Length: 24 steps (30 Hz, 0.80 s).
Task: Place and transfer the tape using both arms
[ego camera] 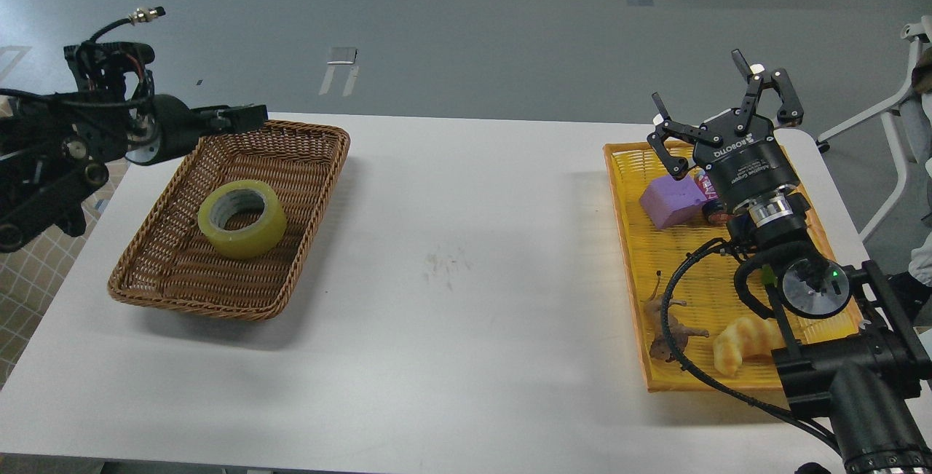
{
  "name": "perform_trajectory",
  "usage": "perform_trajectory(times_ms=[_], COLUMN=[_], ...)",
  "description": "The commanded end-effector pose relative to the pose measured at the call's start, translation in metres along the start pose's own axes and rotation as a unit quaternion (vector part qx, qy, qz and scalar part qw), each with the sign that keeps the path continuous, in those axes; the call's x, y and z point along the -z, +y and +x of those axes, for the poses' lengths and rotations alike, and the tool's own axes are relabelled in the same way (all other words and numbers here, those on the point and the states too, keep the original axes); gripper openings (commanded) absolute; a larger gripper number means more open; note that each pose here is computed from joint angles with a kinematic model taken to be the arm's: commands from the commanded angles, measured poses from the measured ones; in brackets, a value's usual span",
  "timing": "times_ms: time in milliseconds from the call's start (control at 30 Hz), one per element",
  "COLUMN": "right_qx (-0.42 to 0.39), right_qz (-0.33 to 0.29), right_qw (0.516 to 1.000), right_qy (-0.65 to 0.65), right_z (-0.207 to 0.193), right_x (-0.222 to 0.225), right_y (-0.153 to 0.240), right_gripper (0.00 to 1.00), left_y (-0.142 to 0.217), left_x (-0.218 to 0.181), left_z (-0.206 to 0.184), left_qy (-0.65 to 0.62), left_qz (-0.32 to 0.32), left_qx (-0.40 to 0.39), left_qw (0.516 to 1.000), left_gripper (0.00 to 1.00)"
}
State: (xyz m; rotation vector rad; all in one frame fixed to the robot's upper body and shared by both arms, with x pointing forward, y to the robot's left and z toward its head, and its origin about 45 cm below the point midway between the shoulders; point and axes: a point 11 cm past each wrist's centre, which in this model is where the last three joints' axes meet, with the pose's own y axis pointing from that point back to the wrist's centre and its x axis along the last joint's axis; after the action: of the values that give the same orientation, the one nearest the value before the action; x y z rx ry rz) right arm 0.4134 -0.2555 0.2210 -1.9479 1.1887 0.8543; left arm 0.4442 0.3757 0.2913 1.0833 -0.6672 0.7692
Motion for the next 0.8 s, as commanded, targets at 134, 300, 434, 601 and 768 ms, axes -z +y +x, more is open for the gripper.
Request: perform_trajectory(times_ms=[134, 300, 434, 601, 768], right_qx=[0.008, 0.019, 0.023, 0.037, 0.045], right_qz=[-0.001, 0.002, 0.003, 0.006, 0.008], right_qw=[1.000, 1.000, 1.000, 0.999, 0.999], right_qy=[0.006, 0.013, 0.015, 0.019, 0.024], right_z=[-0.006, -0.013, -0.016, -0.026, -0.032], right_x=[0.004, 0.010, 0.012, 0.017, 0.022], right_y=[-0.006, -0.013, -0.017, -0.026, -0.035], right_gripper=[1.00, 1.00, 1.00, 1.00, 1.00], left_y=[-0.012, -0.018, -0.015, -0.011, -0.013], left_x=[-0.077, -0.112, -0.129, -0.142, -0.133], left_z=[0.031, 0.038, 0.051, 0.052, 0.034], left_qy=[0.190, 0.356, 0.447, 0.549, 0.617], left_qz=[-0.161, -0.254, -0.310, -0.380, -0.419], left_qx=[-0.027, -0.020, -0.020, 0.003, 0.003], left_qw=[0.968, 0.899, 0.839, 0.744, 0.666], left_gripper=[0.97, 0.98, 0.98, 0.98, 0.98])
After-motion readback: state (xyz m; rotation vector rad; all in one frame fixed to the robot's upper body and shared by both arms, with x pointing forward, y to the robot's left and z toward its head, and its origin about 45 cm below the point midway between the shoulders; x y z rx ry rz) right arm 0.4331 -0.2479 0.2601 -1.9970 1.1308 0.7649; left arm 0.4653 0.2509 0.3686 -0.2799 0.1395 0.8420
